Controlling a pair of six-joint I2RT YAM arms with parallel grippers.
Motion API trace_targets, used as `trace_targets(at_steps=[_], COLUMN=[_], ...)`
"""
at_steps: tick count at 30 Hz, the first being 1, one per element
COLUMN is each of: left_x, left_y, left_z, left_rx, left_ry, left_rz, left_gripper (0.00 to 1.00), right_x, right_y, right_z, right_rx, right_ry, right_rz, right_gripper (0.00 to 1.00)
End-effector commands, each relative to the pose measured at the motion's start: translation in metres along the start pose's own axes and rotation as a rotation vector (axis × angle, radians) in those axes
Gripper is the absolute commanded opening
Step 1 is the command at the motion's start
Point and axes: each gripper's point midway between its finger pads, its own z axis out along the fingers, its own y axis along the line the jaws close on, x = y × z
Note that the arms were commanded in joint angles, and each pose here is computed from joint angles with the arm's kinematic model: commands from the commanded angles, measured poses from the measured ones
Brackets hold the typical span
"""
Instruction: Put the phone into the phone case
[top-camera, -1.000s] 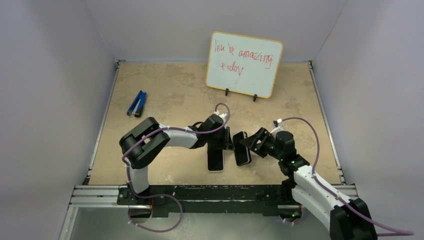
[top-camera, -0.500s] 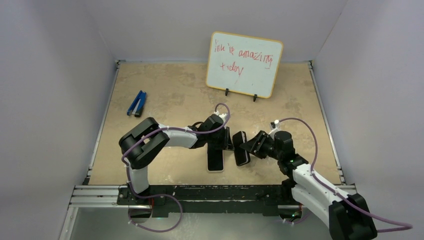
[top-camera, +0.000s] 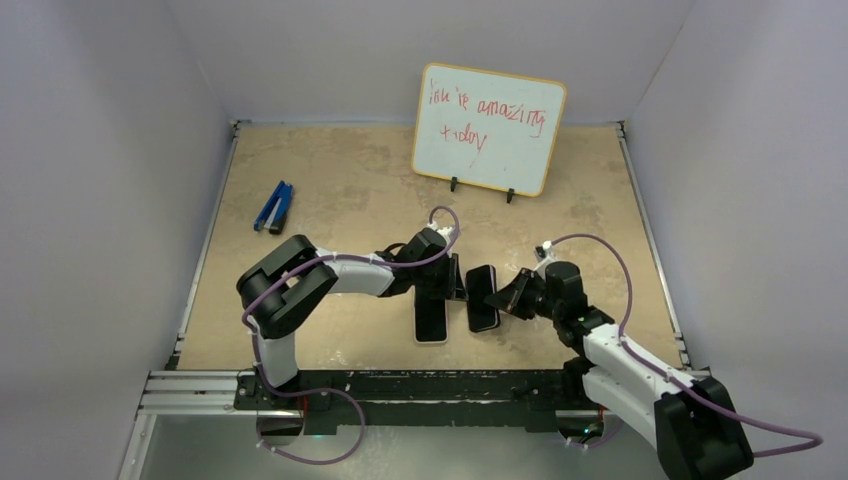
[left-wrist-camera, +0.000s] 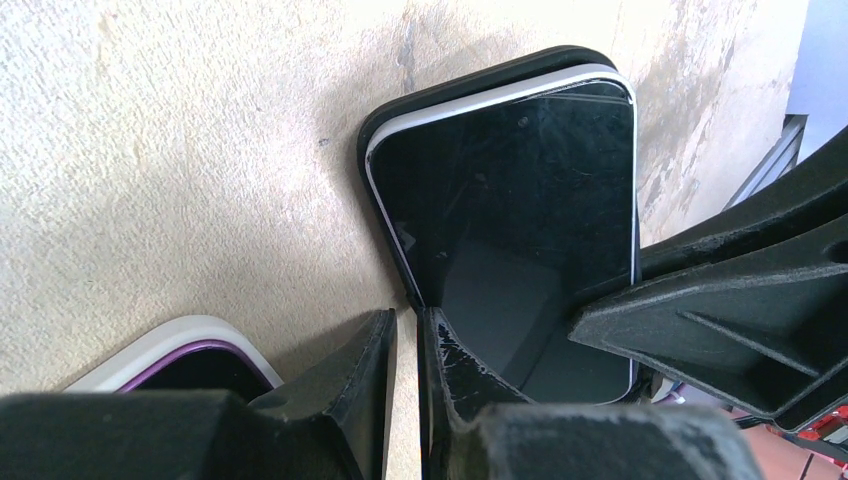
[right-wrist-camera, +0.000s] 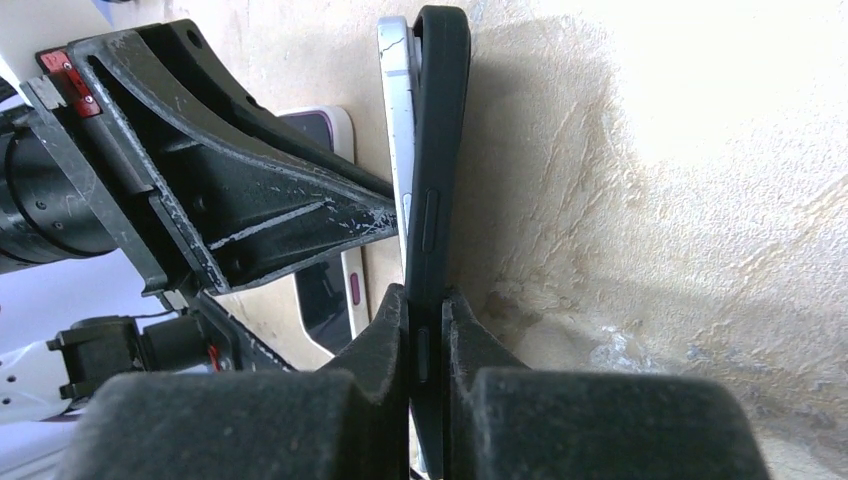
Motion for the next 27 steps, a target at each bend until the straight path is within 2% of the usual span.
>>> trace_targets(at_steps=[1, 3, 7, 8, 10, 16, 20, 27], left_x=[0.015, 0.016, 0.016, 0.016, 0.017, 0.012, -0.004, -0.042], left_y=[0.016, 0.016, 0.017, 0.017, 0.016, 0.001, -0.022, -0.047], left_z=[0.001, 0.002, 0.002, 0.002, 0.003, -0.004, -0.021, -0.075], left_rx=[-0.053, -0.054, -0.055, -0.053, -0.049, 0.004, 0.057, 0.137], left_ry=[0.033, 0.033, 0.037, 0.036, 0.038, 0.03, -0.016, -0.139], left_rz=[0.008, 0.008, 0.006, 0.007, 0.006, 0.007, 0.015, -0.004], left_gripper=[0.17, 0.18, 0.18, 0.18, 0.18, 0.21, 0.29, 0.52], right_x=[-0.002, -0.003, -0.005, -0.005, -0.004, -0.007, -0.015, -0.039], right_y=[0.005, 0.004, 0.005, 0.005, 0.003, 0.008, 0.02, 0.063], right_z=[-0.001, -0.002, -0.002, -0.001, 0.0, -0.001, -0.006, -0.025], right_rx=[0.014, 0.022, 0.029, 0.031, 0.036, 0.024, 0.003, -0.116], right_ry=[0.017, 0.012, 0.014, 0.015, 0.02, 0.015, -0.012, -0.096], right_rz=[-0.004, -0.005, -0.014, -0.013, -0.012, -0.016, -0.025, -0.065], right_gripper=[0.01, 0.02, 0.25, 0.27, 0.24, 0.0, 0.0, 0.0])
